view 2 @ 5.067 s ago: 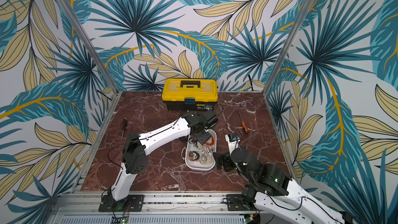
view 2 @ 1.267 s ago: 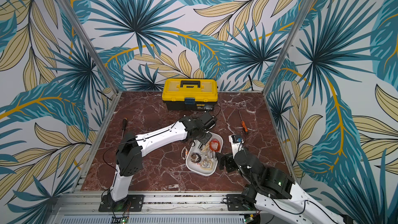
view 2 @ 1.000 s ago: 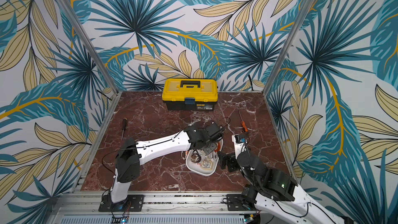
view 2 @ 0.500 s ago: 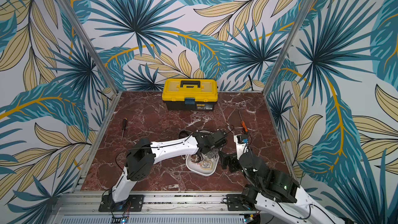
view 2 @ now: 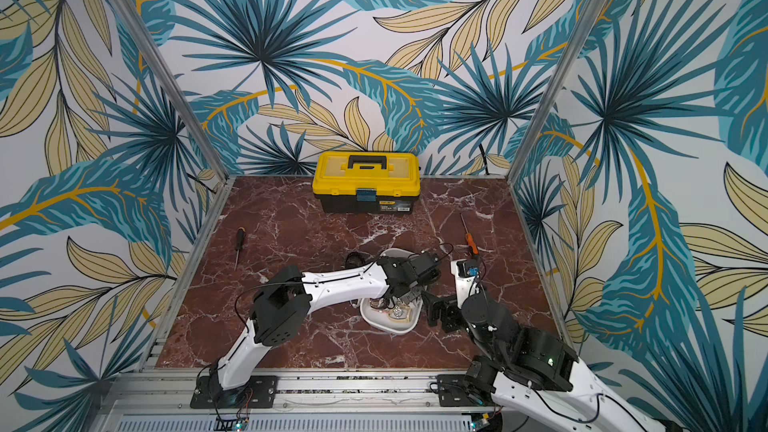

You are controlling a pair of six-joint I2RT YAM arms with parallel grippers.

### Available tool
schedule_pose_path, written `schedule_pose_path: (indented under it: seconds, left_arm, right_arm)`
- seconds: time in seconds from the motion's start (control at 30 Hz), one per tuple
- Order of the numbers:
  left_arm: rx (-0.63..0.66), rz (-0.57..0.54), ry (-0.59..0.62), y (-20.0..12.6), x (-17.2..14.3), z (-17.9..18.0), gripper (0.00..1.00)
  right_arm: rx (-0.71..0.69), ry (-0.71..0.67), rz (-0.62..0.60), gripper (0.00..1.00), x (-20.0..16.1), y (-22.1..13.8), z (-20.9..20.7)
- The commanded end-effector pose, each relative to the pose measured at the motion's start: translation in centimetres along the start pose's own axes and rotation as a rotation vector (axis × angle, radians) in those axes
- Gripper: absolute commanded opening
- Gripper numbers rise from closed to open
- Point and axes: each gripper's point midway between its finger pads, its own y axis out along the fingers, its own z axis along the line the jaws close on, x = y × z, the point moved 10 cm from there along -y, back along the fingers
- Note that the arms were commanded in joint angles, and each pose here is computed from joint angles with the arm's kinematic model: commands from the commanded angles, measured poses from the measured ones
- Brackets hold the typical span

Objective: Put the watch into the storage box
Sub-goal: Adjust the watch in the storage box.

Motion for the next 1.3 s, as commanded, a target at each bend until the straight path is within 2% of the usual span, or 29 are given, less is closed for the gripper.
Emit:
schedule_pose_path:
  seconds: [0.0, 0.17, 0.2, 0.73, 0.97, 1.13, 1.27]
  left_arm:
    - [-0.005, 0.036, 0.013, 1.9, -0.4, 0.5, 0.25]
    - [-0.024, -0.012, -0.009, -0.2, 0.1, 0.6, 0.50]
    - [-0.026, -0.021, -0.014, -0.7, 0.3, 0.7, 0.53]
    - [-0.078, -0.131, -0.111, -8.3, 0.7, 2.4, 0.73]
    - [-0.097, -0.184, -0.351, -11.4, -0.9, 8.0, 0.78]
    - [-0.099, -0.235, -0.487, -13.6, -3.8, 11.6, 0.82]
    - [-0.112, -0.244, -0.588, -14.3, -6.7, 14.2, 0.87]
  right_arm:
    - [-0.009, -0.006, 0.014, 1.00, -0.5, 0.4, -0.1]
    - [-0.011, -0.009, 0.016, 1.00, -0.5, 0.4, 0.0]
    - [-0.012, -0.008, 0.015, 1.00, -0.5, 0.4, 0.0]
    - [0.000, 0.000, 0.004, 1.00, -0.3, 0.1, -0.1]
    - [-0.038, 0.029, 0.008, 1.00, -0.4, 0.4, -0.2]
    - [-0.079, 0.047, 0.045, 0.99, -0.4, 1.5, 0.4]
    - [-0.170, 0.001, 0.115, 0.99, -0.2, 3.8, 1.4]
